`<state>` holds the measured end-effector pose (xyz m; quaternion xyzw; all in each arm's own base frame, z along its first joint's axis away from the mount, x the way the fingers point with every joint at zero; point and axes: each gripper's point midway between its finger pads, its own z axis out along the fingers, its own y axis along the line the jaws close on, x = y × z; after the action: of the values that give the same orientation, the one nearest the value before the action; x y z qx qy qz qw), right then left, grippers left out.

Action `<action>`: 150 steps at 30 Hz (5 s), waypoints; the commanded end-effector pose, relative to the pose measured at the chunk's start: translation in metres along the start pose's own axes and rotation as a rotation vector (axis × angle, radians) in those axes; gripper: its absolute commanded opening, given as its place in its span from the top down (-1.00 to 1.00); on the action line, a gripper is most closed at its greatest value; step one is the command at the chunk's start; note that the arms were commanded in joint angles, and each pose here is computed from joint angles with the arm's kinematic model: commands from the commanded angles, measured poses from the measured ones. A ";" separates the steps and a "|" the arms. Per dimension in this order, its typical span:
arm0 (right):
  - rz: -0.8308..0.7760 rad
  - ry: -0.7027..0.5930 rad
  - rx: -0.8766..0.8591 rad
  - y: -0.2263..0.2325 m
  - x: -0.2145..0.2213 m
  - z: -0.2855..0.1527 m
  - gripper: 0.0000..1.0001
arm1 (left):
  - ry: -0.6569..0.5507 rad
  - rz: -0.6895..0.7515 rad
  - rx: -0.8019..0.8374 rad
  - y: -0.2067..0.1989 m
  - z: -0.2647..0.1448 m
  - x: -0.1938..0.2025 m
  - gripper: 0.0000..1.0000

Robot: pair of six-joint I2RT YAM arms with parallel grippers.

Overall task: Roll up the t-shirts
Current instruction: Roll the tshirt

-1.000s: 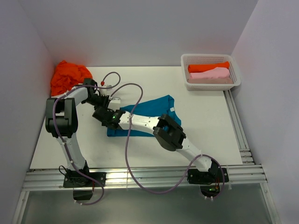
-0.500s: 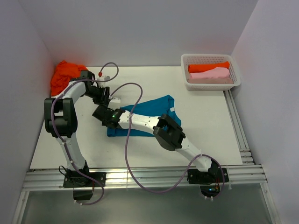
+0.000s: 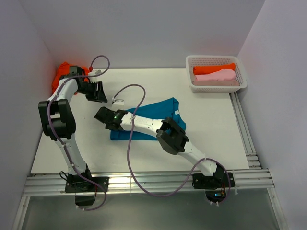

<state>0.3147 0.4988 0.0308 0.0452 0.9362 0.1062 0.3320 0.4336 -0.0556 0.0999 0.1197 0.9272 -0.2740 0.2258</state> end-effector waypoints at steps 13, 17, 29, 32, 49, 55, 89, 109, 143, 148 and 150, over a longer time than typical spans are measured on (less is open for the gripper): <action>-0.039 0.140 0.082 -0.044 0.037 0.025 0.58 | 0.001 0.068 0.078 -0.015 -0.006 0.011 -0.07; 0.047 0.136 -0.155 -0.014 0.022 0.008 0.63 | 0.015 0.075 0.101 -0.017 -0.008 0.019 -0.07; 0.268 0.174 -0.693 0.036 -0.001 -0.031 0.62 | 0.039 0.071 0.101 -0.009 -0.014 0.040 -0.06; 0.317 0.179 -0.739 0.033 -0.004 -0.030 0.60 | 0.049 0.073 0.098 -0.008 -0.013 0.048 -0.06; 0.438 0.188 -0.638 -0.006 -0.002 -0.020 0.34 | 0.064 0.065 0.146 -0.029 0.018 0.074 -0.04; 0.430 0.192 -0.546 -0.015 -0.001 -0.014 0.17 | 0.068 0.077 0.090 -0.027 0.025 0.071 -0.03; 0.215 0.094 -0.148 -0.059 -0.005 -0.024 0.22 | 0.112 0.124 -0.027 -0.037 0.057 0.056 0.01; 0.054 -0.069 -0.117 -0.006 -0.050 -0.057 0.03 | 0.165 0.181 -0.089 -0.032 0.066 0.057 0.02; -0.090 0.057 0.074 -0.029 0.006 -0.007 -0.07 | -0.114 0.164 -0.131 -0.036 -0.005 -0.042 -0.15; -0.074 0.076 -0.018 -0.010 0.006 -0.006 0.30 | -0.176 0.171 -0.110 -0.041 -0.025 -0.051 -0.16; -0.064 0.128 -0.098 -0.005 0.014 -0.012 0.45 | -0.201 0.159 -0.105 -0.034 -0.036 -0.052 -0.15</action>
<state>0.3068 0.4782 0.0273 0.0105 0.9483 0.0874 0.3050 0.4489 -0.0686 0.1213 0.1462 0.9256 -0.1992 0.2868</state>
